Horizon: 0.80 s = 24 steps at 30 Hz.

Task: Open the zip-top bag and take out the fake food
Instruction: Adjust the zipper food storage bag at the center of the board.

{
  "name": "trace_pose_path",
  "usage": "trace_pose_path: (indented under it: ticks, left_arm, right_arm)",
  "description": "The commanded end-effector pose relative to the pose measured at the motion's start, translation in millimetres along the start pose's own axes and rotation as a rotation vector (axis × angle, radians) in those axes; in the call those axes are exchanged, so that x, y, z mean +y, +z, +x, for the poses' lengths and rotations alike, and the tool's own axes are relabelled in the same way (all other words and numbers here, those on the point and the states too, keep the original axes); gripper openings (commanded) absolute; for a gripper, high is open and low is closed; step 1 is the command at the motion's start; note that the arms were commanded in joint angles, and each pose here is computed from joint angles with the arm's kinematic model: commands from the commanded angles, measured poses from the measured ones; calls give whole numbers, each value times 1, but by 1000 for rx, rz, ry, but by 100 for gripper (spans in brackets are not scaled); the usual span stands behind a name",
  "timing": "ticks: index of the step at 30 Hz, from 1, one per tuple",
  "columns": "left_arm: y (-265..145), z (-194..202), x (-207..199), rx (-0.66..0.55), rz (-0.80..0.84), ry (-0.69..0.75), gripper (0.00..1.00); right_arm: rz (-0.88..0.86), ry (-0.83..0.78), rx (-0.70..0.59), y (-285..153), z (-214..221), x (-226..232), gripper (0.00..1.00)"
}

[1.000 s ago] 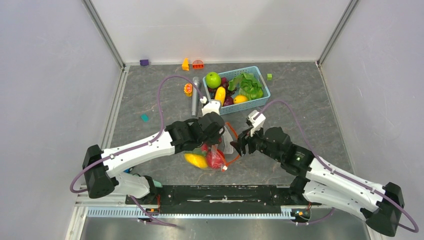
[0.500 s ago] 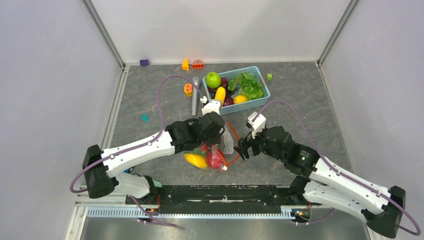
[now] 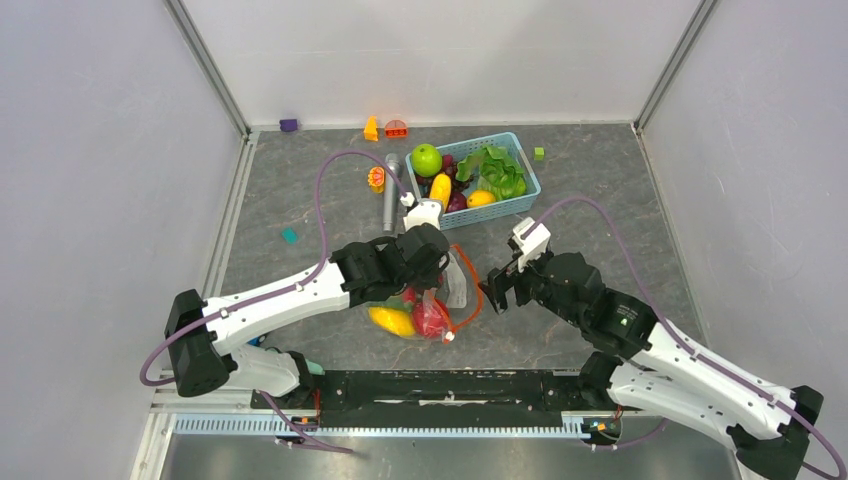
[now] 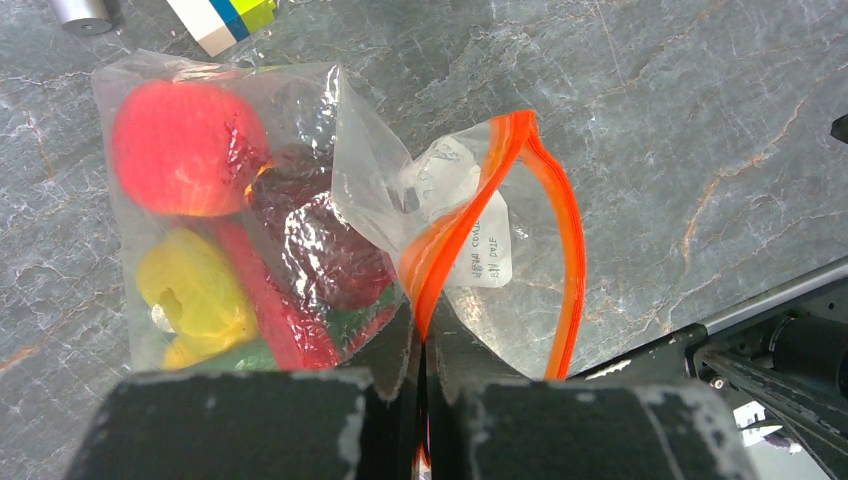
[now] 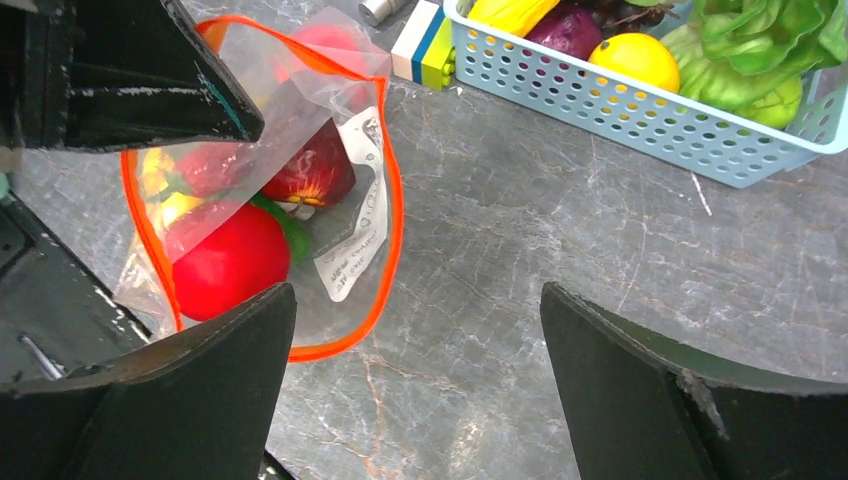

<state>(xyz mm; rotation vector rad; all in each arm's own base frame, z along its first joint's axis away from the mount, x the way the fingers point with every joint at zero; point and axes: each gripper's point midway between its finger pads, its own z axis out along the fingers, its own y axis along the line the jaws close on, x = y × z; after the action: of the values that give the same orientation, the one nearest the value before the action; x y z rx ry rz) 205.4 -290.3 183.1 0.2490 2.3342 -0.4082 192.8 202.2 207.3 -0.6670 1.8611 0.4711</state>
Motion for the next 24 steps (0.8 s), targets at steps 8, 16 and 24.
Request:
trace_pose_path:
  ticks: [8,16,24]
  left_arm:
    - [-6,-26,-14,-71,39,13,2]
    - [-4,-25,-15,-67,43,20,2]
    - [-2,-22,-24,-50,82,30,2]
  right_arm:
    - [-179,348,39,9,-13,50,72]
    - [-314,501,58,14,6,79,62]
    - [-272,558,116,37,37,80,53]
